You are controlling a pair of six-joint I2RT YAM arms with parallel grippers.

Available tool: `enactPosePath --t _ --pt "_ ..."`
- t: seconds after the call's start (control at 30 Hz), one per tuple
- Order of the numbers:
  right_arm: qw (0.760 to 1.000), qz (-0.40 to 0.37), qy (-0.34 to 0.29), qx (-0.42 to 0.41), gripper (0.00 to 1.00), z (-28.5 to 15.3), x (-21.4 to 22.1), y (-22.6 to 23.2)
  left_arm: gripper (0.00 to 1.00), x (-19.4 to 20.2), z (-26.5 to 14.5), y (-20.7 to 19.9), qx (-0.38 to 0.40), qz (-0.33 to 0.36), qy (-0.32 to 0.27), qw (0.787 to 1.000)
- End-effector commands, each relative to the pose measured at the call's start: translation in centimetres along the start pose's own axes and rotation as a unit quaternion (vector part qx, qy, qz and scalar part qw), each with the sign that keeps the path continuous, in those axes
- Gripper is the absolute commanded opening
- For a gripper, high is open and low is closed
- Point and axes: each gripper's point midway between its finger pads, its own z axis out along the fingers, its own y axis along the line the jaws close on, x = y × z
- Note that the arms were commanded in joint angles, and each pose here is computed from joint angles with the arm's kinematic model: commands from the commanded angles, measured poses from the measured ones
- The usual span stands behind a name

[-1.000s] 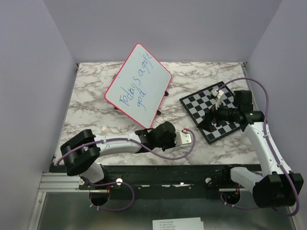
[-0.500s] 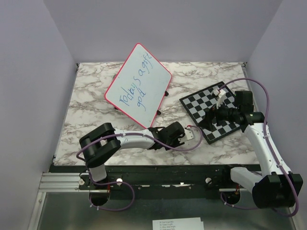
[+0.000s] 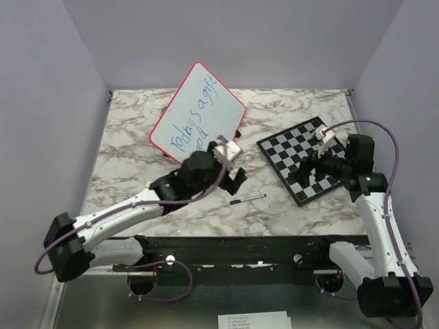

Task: Write a sentence on the whiteboard
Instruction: Reset both arms

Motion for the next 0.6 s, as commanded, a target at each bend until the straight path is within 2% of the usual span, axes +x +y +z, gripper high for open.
enactPosePath --t 0.0,0.03,0.07,0.13,0.17,0.23,0.3,0.4,0.57 --pt "0.994 -0.031 -0.058 0.089 1.0 -2.2 -2.8 -1.8 0.99 -6.7 -5.7 5.1 0.018 -0.19 -0.139 0.972" --pt "0.992 -0.024 -0.067 0.104 1.0 -2.7 -3.4 -2.0 0.99 -8.8 -8.4 5.3 0.036 -0.224 -0.184 0.956" --pt "0.99 -0.023 -0.078 0.118 1.0 -3.3 -4.0 -2.0 0.99 -9.3 -9.7 5.6 0.042 -0.229 -0.198 0.952" --pt "0.98 -0.02 -0.11 0.165 1.0 -5.4 -6.2 -2.4 0.99 -10.4 -13.0 7.6 -0.004 -0.227 -0.236 0.945" --pt "0.976 -0.017 -0.12 0.179 1.0 -6.1 -6.9 -2.6 0.99 -9.3 -13.6 8.7 -0.043 -0.229 -0.223 0.947" --pt "0.965 0.004 -0.148 0.215 1.0 -7.8 -8.8 -2.9 0.99 -9.3 -15.3 9.3 -0.07 -0.213 -0.228 0.947" --pt "0.953 0.034 -0.164 0.254 1.0 -8.9 -9.5 -3.9 0.99 -7.8 -15.6 9.6 -0.091 -0.207 -0.208 0.952" --pt "0.935 0.079 -0.188 0.291 1.0 -10.1 -10.4 -4.8 0.99 -6.7 -16.3 9.5 -0.097 -0.207 -0.21 0.951" --pt "0.924 0.071 -0.204 0.315 1.0 -11.5 -11.3 -5.0 0.99 -6.5 -17.5 9.4 -0.101 -0.207 -0.219 0.948"
